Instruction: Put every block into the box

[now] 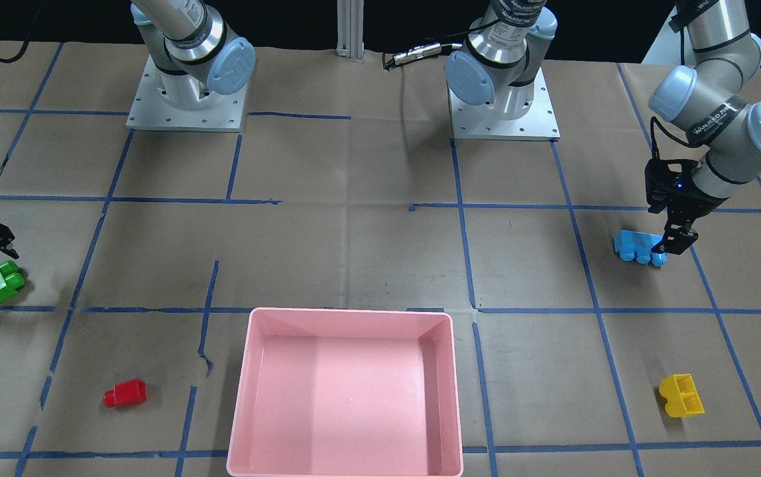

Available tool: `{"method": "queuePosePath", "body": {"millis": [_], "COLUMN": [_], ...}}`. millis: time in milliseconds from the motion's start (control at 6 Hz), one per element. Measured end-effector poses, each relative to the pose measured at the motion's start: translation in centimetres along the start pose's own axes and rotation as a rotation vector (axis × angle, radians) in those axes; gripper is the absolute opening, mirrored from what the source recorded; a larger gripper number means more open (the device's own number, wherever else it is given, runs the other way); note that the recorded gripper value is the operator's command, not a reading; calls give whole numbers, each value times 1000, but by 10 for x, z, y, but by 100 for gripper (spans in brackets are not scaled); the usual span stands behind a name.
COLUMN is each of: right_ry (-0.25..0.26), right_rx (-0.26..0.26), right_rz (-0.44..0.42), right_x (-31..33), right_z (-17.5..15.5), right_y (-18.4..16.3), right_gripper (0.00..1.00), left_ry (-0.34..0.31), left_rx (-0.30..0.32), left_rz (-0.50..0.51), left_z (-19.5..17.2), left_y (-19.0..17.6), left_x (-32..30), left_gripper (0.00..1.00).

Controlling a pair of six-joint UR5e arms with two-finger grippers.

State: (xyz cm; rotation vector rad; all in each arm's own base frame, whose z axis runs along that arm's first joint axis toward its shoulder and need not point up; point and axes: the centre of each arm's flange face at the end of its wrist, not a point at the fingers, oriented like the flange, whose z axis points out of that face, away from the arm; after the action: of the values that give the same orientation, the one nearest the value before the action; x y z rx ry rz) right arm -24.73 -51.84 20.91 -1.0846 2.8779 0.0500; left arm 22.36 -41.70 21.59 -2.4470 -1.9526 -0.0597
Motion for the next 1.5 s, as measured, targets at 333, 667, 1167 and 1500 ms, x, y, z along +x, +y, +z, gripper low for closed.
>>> {"method": "queuePosePath", "body": {"millis": [333, 667, 1167, 1500], "right_ry": [5, -19, -21, -10], "right_rx": [-1, -14, -18, -29], "right_rz": [8, 9, 10, 1], "right_x": [3, 2, 1, 3], "right_z": [18, 33, 35, 31], "right_y": [0, 1, 1, 2], "right_gripper": [100, 98, 50, 36], "left_ry": [2, -16, -11, -9], "left_rx": [7, 0, 16, 21], "left_rz": [-3, -7, -12, -14], "left_z": [10, 23, 35, 38], "left_y": [1, 2, -1, -1], "left_x": [-1, -2, 1, 2], "left_gripper": [99, 99, 99, 99]}}
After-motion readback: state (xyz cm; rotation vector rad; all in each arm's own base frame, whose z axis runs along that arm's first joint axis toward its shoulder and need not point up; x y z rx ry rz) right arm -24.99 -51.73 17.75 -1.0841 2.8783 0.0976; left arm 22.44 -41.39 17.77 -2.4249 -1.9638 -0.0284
